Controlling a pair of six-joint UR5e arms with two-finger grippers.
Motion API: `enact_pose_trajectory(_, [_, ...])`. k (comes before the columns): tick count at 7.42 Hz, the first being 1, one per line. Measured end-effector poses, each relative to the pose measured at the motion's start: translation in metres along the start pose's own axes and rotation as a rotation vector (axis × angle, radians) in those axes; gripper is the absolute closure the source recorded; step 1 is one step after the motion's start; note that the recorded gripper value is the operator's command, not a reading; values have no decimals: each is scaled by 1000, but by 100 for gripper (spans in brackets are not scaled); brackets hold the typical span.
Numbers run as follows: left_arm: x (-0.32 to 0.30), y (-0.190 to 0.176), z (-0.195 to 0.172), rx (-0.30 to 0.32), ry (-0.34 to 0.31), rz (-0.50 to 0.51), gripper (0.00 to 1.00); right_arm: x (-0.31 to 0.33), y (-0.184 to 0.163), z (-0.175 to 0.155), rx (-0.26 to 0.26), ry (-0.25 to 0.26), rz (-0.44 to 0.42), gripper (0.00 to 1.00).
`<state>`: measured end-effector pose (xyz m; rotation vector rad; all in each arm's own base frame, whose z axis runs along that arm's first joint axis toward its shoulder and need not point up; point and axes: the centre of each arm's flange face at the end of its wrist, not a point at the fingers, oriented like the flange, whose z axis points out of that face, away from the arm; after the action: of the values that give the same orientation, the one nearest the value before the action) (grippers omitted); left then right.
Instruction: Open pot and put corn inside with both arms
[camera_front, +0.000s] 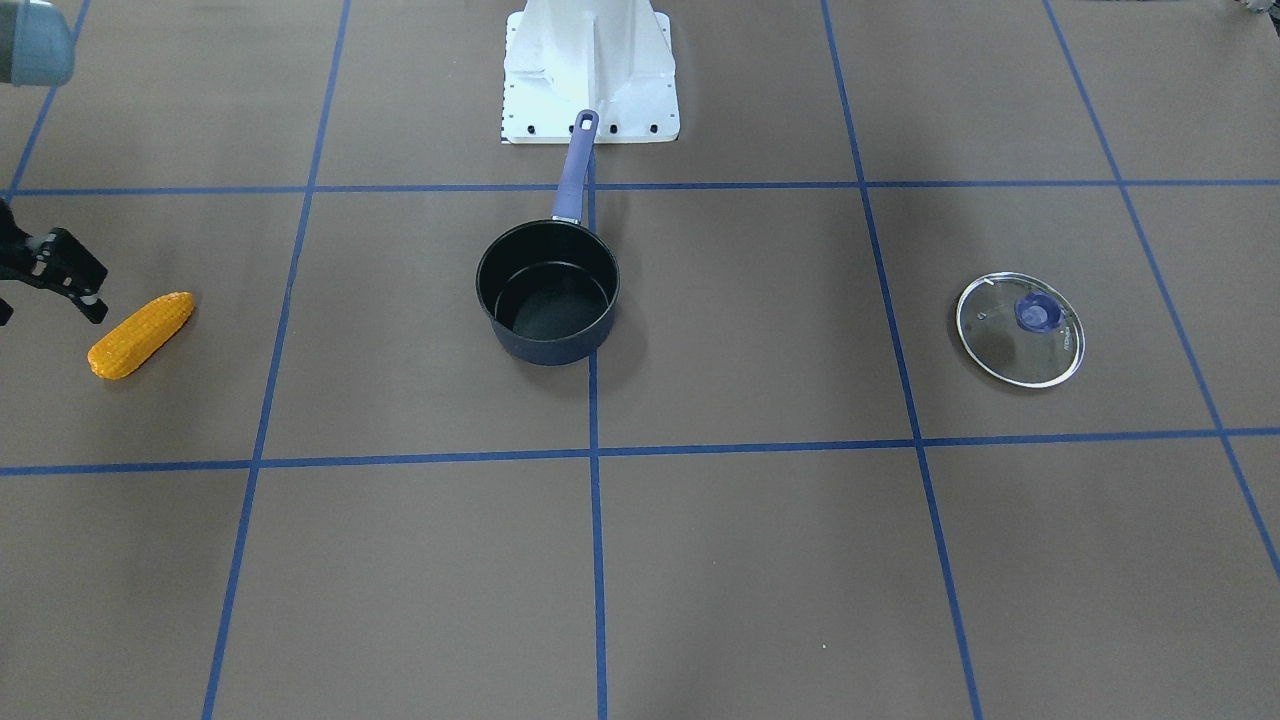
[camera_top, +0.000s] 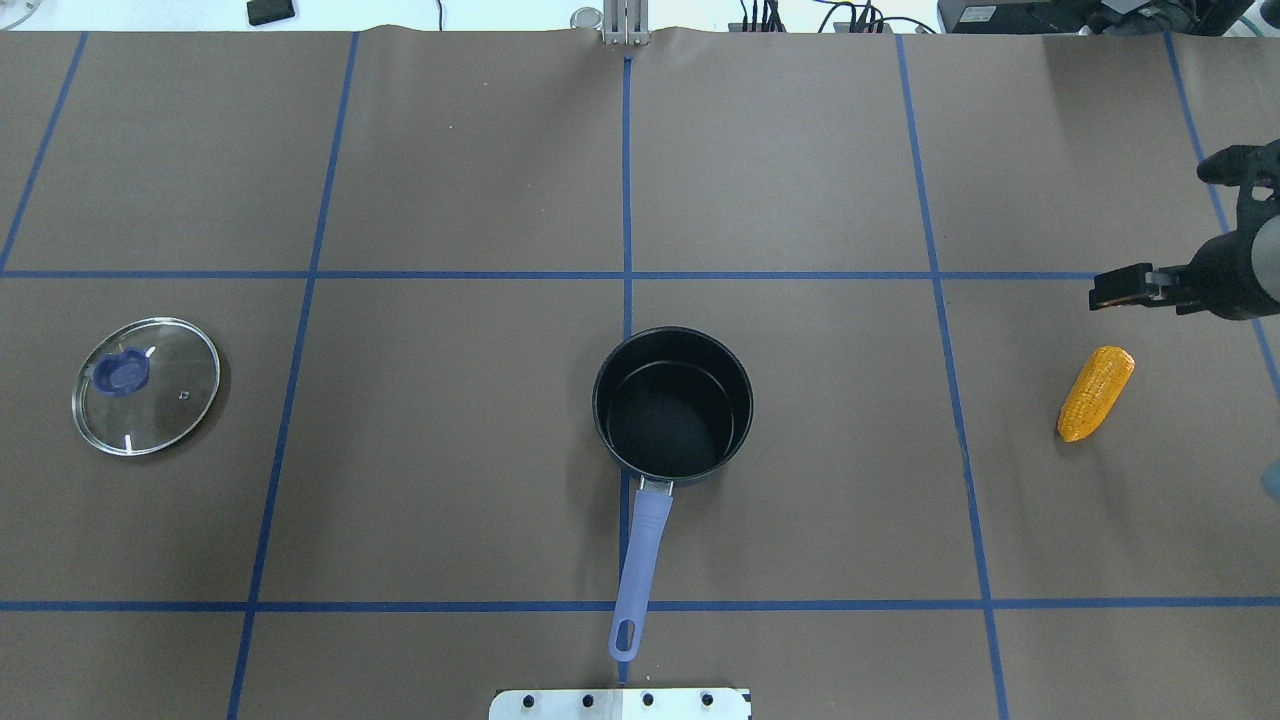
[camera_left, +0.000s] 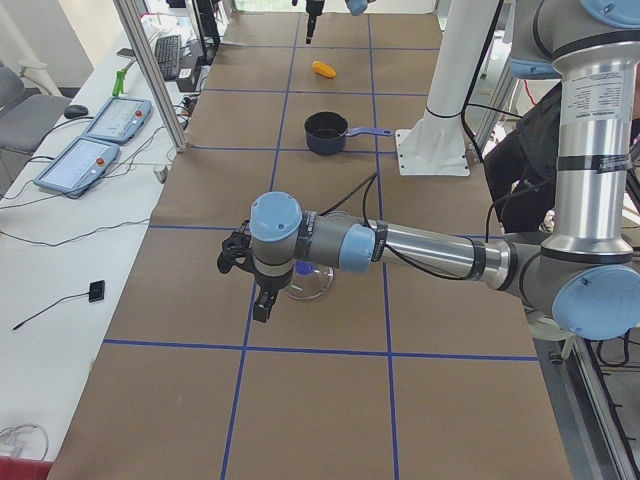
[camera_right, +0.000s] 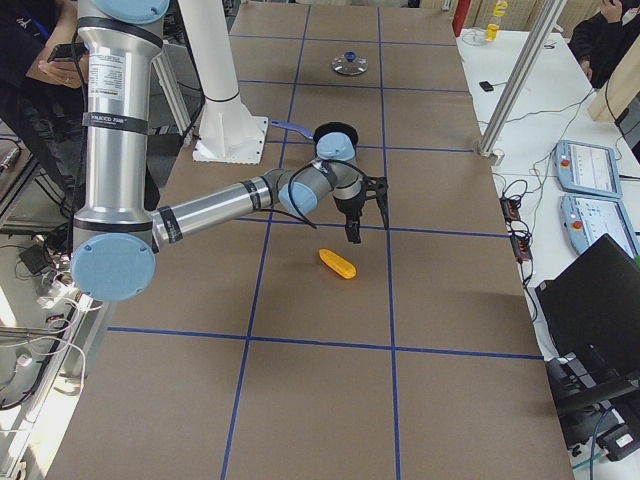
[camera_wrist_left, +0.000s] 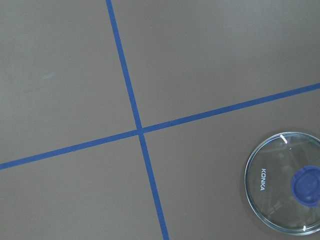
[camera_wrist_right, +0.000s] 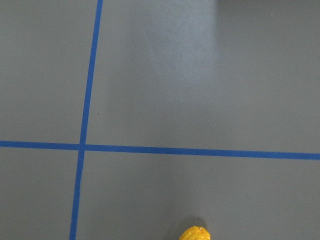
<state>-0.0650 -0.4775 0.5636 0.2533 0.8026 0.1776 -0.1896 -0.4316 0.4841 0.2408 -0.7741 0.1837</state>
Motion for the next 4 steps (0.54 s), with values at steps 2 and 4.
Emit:
enact_pose_trajectory(2, [1, 0, -1, 3, 1, 2, 1, 16, 31, 45, 67, 52, 67, 11])
enact_pose_trajectory(4, [0, 2, -1, 2, 2, 1, 1, 30, 44, 90, 121, 53, 104, 13])
